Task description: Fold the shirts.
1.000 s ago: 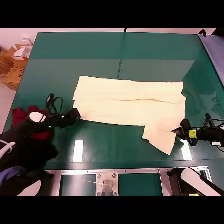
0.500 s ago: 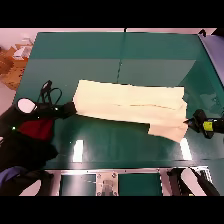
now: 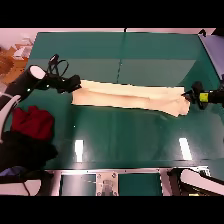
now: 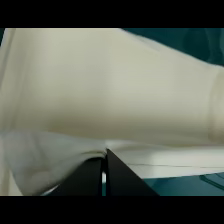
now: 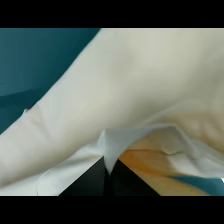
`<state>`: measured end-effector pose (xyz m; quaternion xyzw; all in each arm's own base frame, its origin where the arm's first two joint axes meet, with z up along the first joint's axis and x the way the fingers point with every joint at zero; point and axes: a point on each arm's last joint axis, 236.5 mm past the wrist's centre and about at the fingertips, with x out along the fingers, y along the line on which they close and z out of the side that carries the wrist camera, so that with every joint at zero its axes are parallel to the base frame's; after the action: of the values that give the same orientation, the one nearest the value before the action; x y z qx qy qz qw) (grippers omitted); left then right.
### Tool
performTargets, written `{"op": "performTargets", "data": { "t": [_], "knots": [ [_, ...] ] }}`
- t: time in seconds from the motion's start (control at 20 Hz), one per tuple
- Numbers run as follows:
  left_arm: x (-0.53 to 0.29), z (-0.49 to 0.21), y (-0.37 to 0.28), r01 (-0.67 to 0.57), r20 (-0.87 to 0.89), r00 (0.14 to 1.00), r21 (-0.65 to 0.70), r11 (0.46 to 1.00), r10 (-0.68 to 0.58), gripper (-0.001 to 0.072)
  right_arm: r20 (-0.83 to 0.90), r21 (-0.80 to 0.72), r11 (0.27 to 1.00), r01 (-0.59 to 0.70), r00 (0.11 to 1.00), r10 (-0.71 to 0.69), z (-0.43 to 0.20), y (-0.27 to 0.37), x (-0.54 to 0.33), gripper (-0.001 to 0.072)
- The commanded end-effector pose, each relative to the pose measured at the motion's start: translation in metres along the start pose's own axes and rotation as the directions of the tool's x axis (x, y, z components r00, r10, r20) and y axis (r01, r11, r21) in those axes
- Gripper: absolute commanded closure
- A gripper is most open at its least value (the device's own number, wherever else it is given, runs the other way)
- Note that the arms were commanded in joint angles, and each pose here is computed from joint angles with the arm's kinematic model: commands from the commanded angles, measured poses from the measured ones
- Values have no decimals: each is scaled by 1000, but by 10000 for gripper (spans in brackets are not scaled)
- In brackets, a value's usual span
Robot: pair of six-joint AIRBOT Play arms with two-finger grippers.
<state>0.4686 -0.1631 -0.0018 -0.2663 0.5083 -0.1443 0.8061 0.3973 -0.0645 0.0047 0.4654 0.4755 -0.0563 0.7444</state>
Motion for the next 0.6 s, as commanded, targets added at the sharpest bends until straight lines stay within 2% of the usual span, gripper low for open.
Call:
{"op": "performTargets", "data": {
  "t": [0.0,0.1,0.15,0.2,0.25,0.3,0.35,0.55],
  "knots": [
    [57,28,0,31,7,999,-22,999,-31,681,-17,10,1000,6,1000,-6,36,2,58,698],
    [87,33,1,48,8,999,-36,998,-48,678,-45,6,1000,14,999,-13,48,-1,85,698],
    [95,38,0,58,22,998,-51,997,-57,573,-43,-15,1000,10,999,-11,57,0,91,698],
    [97,47,0,62,51,997,-57,996,-59,239,-38,-58,998,1,999,-3,66,3,92,693],
    [91,58,0,67,75,995,-58,996,-63,94,-41,-121,993,-15,999,10,75,8,84,557],
    [80,69,-2,80,79,994,-48,996,-76,93,-46,-202,979,-19,999,10,83,10,68,295],
    [68,81,-1,89,79,993,-43,995,-85,93,-53,-244,970,-18,999,5,91,8,52,149],
    [24,111,4,120,70,991,-36,992,-117,93,-88,-249,968,38,994,-62,106,-45,2,140]
  ]
}}
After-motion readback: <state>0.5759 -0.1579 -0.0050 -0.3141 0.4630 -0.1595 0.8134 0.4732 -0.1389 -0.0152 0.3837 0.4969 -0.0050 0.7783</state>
